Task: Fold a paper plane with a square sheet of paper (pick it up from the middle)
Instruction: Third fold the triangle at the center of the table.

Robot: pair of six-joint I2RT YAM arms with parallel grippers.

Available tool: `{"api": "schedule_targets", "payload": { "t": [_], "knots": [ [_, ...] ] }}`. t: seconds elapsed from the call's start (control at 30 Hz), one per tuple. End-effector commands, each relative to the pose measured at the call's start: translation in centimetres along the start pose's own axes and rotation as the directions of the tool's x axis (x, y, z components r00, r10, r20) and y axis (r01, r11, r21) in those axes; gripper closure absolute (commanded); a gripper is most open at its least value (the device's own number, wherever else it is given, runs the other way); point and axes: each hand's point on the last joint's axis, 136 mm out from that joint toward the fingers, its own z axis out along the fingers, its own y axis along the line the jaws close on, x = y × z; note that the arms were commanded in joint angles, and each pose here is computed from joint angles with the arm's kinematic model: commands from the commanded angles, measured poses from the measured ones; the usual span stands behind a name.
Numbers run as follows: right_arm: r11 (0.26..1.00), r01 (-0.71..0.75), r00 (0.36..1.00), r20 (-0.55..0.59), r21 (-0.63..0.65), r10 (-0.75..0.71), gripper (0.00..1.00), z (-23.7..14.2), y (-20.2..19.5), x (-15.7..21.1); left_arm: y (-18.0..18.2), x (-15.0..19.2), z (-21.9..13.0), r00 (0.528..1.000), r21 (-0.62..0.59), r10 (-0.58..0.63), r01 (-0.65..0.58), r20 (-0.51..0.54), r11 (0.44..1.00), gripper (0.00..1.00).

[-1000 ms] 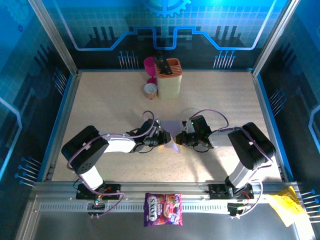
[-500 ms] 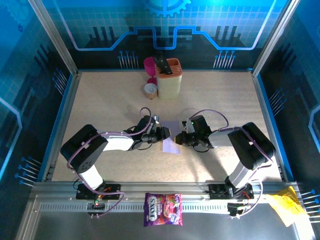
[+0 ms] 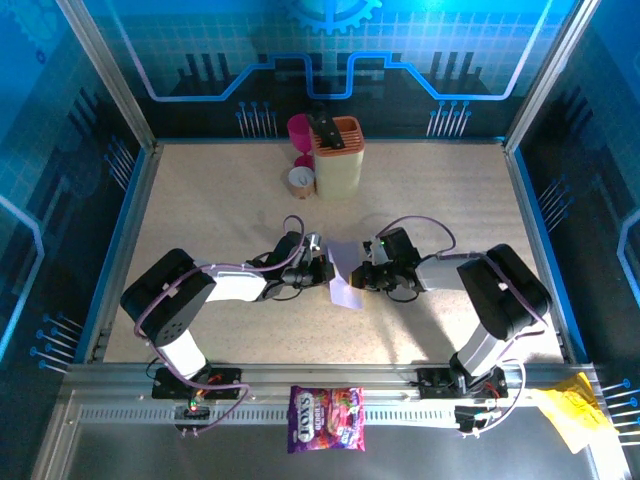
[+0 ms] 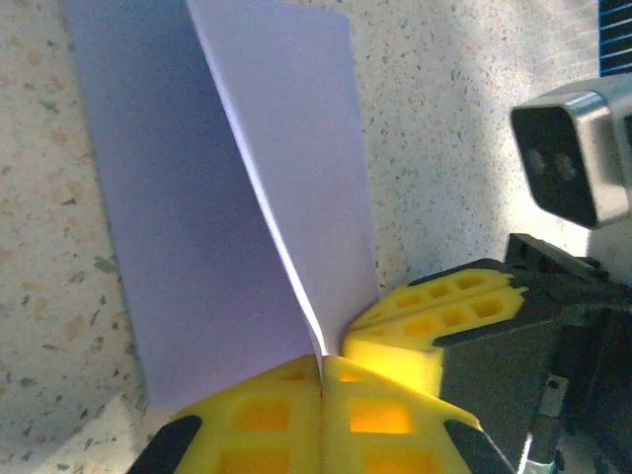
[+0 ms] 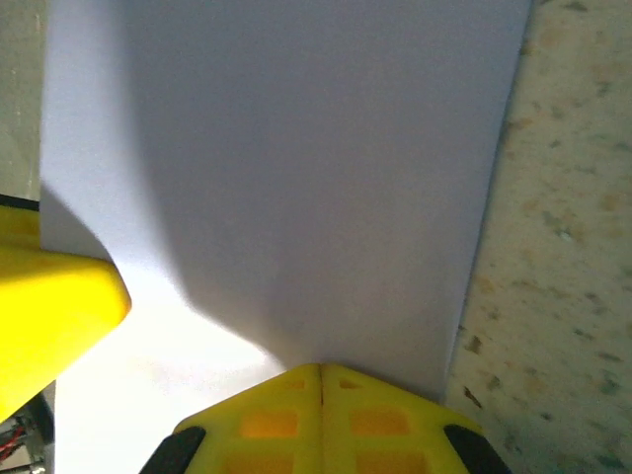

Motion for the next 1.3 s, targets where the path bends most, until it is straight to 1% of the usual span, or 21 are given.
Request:
{"api": "schedule_targets", "payload": {
  "t": [0.0, 0.03, 0.17, 0.27, 0.4, 0.53, 0.6, 0.73, 0.8, 0.83, 0.87, 1.0, 1.07, 1.1, 1.2, 1.27],
  "knots": [
    [0.997, 0.056, 0.998, -0.019, 0.057, -0.055, 0.94, -2.3, 0.5, 0.3, 0.8, 0.7, -0.4, 0.999, -0.023, -0.003, 0.002, -0.035, 1.0, 0.99],
    [0.994, 0.084, 0.996, -0.012, 0.065, -0.083, 0.89, -3.1, 1.2, 0.2, 0.8, 0.8, -0.5, 0.999, -0.03, -0.014, 0.012, -0.038, 0.999, 1.0],
    [0.97, 0.21, 0.978, -0.036, 0.119, -0.207, 0.78, -4.8, 3.2, 1.2, 0.8, 0.9, -0.7, 0.996, -0.055, -0.064, 0.061, -0.055, 0.997, 1.0],
    [0.934, 0.312, 0.95, -0.08, 0.176, -0.302, 0.66, -5.1, 4.6, 2.7, 0.8, 1.0, -1.0, 0.99, -0.071, -0.128, 0.123, -0.064, 0.99, 1.0],
    [0.878, 0.421, 0.907, -0.12, 0.23, -0.404, 0.54, -4.8, 6.1, 4.6, 1.2, 1.4, -1.3, 0.971, -0.115, -0.228, 0.219, -0.074, 0.969, 1.0],
    [0.828, 0.499, 0.866, -0.166, 0.255, -0.471, 0.47, -4.0, 7.3, 6.1, 1.6, 1.8, -1.3, 0.948, -0.147, -0.309, 0.295, -0.08, 0.944, 1.0],
    [0.811, 0.522, 0.852, -0.186, 0.263, -0.489, 0.45, -3.4, 7.7, 6.7, 1.6, 1.9, -1.3, 0.94, -0.155, -0.331, 0.316, -0.084, 0.936, 1.0],
    [0.791, 0.555, 0.832, -0.207, 0.258, -0.516, 0.44, -2.1, 8.6, 7.4, 1.8, 2.1, -1.3, 0.934, -0.174, -0.344, 0.325, -0.093, 0.929, 1.0],
    [0.781, 0.566, 0.823, -0.227, 0.264, -0.52, 0.42, -1.6, 8.4, 8.0, 1.8, 2.2, -1.3, 0.933, -0.175, -0.347, 0.327, -0.096, 0.929, 1.0],
    [0.781, 0.571, 0.821, -0.21, 0.255, -0.531, 0.41, -1.3, 9.5, 7.4, 1.8, 2.1, -1.2, 0.933, -0.174, -0.348, 0.329, -0.095, 0.928, 1.0],
    [0.78, 0.572, 0.82, -0.213, 0.255, -0.532, 0.41, -1.0, 9.6, 7.4, 1.8, 2.2, -1.3, 0.932, -0.174, -0.349, 0.329, -0.096, 0.928, 1.0],
    [0.774, 0.571, 0.82, -0.213, 0.274, -0.53, 0.42, -0.2, 9.5, 7.0, 1.7, 2.1, -1.3, 0.933, -0.171, -0.346, 0.327, -0.096, 0.929, 1.0],
    [0.769, 0.574, 0.819, -0.213, 0.281, -0.533, 0.47, -0.1, 9.4, 6.8, 1.7, 2.1, -1.3, 0.933, -0.171, -0.346, 0.327, -0.096, 0.929, 1.0],
    [0.77, 0.572, 0.82, -0.211, 0.283, -0.531, 0.52, -0.1, 9.4, 6.7, 1.7, 2.1, -1.2, 0.933, -0.171, -0.346, 0.327, -0.095, 0.93, 1.0],
    [0.772, 0.566, 0.824, -0.208, 0.289, -0.527, 0.72, -0.2, 9.2, 6.4, 1.9, 2.2, -1.2, 0.933, -0.172, -0.346, 0.327, -0.096, 0.929, 1.0],
    [0.775, 0.561, 0.828, -0.203, 0.291, -0.523, 0.83, -0.5, 9.0, 6.2, 2.0, 2.3, -1.1, 0.933, -0.172, -0.346, 0.327, -0.096, 0.929, 1.0]
  ]
}}
